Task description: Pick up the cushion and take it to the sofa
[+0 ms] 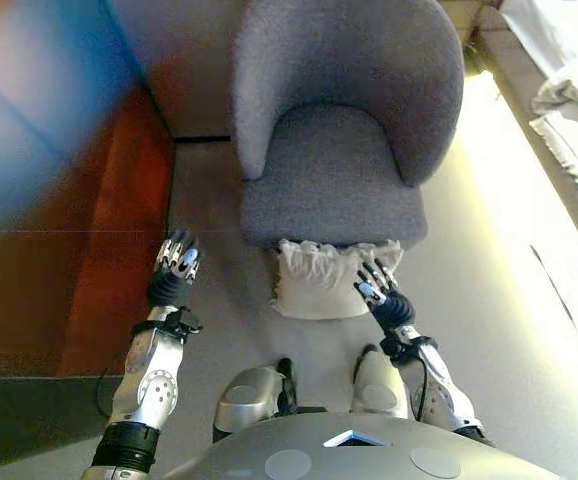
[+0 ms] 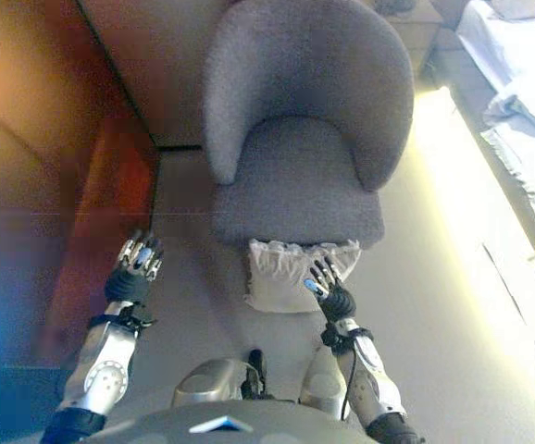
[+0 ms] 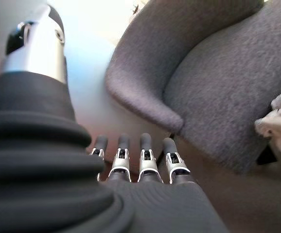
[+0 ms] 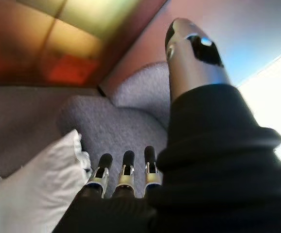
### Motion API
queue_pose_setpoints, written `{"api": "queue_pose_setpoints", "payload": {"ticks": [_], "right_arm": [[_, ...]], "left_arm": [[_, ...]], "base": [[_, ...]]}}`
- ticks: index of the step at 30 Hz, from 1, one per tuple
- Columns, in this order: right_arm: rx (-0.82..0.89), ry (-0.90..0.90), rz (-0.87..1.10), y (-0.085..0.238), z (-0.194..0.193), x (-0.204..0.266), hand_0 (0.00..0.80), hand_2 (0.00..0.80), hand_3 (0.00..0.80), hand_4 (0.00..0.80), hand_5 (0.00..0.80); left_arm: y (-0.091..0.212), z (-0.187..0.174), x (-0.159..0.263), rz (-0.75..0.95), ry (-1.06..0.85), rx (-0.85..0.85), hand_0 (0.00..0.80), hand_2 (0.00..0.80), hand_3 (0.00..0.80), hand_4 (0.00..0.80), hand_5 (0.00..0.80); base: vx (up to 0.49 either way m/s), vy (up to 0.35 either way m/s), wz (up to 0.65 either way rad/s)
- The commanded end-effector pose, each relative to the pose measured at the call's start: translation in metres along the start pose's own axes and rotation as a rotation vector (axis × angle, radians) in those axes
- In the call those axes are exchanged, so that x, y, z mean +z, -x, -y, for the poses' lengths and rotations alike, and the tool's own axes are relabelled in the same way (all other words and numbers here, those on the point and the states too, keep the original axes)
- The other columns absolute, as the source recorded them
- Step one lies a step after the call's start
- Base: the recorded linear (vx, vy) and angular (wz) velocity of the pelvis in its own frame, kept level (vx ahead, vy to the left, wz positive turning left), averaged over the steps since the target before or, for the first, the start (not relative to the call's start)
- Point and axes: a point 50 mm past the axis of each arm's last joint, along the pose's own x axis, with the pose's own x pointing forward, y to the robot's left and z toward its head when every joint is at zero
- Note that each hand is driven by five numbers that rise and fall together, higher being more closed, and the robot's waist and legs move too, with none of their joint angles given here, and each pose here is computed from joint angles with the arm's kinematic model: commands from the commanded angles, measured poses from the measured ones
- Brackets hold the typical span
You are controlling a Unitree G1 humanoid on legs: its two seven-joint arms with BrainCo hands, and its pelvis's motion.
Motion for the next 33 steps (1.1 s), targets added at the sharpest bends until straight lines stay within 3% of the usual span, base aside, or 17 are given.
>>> {"api": "queue_pose_setpoints", "payload": {"ticks": [1, 13, 21, 33], "right_arm": [[0.064, -0.017, 0.101, -0.014, -0.009, 0.025, 0.000, 0.000, 0.000, 0.000, 0.000], [0.051, -0.020, 0.073, -0.012, -0.013, 0.020, 0.000, 0.000, 0.000, 0.000, 0.000], [0.017, 0.044, 0.082, -0.005, 0.006, 0.028, 0.000, 0.000, 0.000, 0.000, 0.000], [0.049, 0.059, 0.082, -0.002, 0.008, 0.035, 0.000, 0.000, 0.000, 0.000, 0.000]], "left_arm": [[0.003, 0.012, 0.025, 0.120, -0.033, -0.085, 0.000, 0.000, 0.000, 0.000, 0.000], [0.014, 0.006, 0.014, 0.066, -0.021, -0.072, 0.000, 0.000, 0.000, 0.000, 0.000], [0.011, 0.020, 0.004, 0.045, 0.044, -0.110, 0.000, 0.000, 0.000, 0.000, 0.000], [0.009, 0.021, 0.003, 0.070, 0.077, -0.101, 0.000, 0.000, 0.000, 0.000, 0.000]], "base": [[0.324, -0.105, 0.12], [0.295, -0.172, 0.14], [0.206, -0.186, -0.03], [0.128, 0.063, -0.07]]}}
